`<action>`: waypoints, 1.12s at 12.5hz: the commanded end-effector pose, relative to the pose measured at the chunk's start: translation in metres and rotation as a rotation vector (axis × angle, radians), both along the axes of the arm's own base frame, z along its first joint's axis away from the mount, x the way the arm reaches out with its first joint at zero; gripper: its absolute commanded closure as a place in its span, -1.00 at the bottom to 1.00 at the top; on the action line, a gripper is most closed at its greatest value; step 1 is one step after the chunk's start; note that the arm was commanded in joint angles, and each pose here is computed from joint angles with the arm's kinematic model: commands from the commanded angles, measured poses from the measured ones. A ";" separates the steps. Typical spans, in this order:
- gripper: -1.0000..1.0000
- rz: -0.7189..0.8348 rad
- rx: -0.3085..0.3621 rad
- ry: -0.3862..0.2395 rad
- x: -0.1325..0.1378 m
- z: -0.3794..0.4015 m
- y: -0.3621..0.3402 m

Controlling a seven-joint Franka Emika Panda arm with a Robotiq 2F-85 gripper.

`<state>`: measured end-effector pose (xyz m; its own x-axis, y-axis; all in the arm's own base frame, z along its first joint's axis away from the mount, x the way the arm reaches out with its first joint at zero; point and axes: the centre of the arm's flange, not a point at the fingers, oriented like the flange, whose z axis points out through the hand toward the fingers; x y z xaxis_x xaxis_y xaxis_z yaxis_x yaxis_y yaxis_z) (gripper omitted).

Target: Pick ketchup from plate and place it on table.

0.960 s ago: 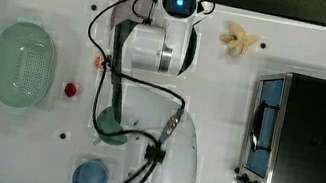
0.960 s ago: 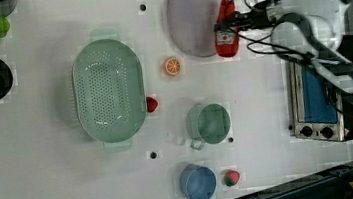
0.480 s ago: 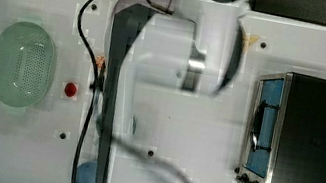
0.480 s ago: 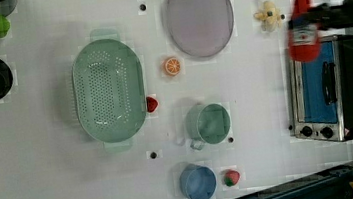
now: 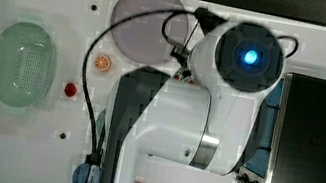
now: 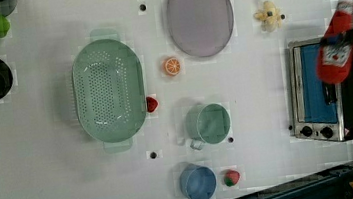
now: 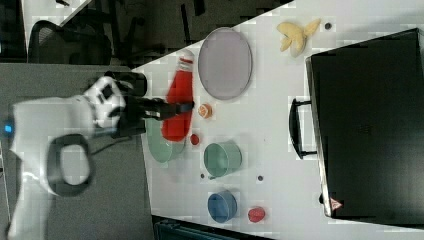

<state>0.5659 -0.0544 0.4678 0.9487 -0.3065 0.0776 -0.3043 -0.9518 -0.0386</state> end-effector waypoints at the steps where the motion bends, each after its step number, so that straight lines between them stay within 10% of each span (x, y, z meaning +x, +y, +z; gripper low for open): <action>1: -0.17 -0.047 0.016 0.145 -0.033 -0.122 0.015; 11: -0.17 -0.046 0.014 0.123 -0.061 -0.260 0.021; 14: -0.68 -0.043 0.013 0.088 -0.056 -0.252 0.022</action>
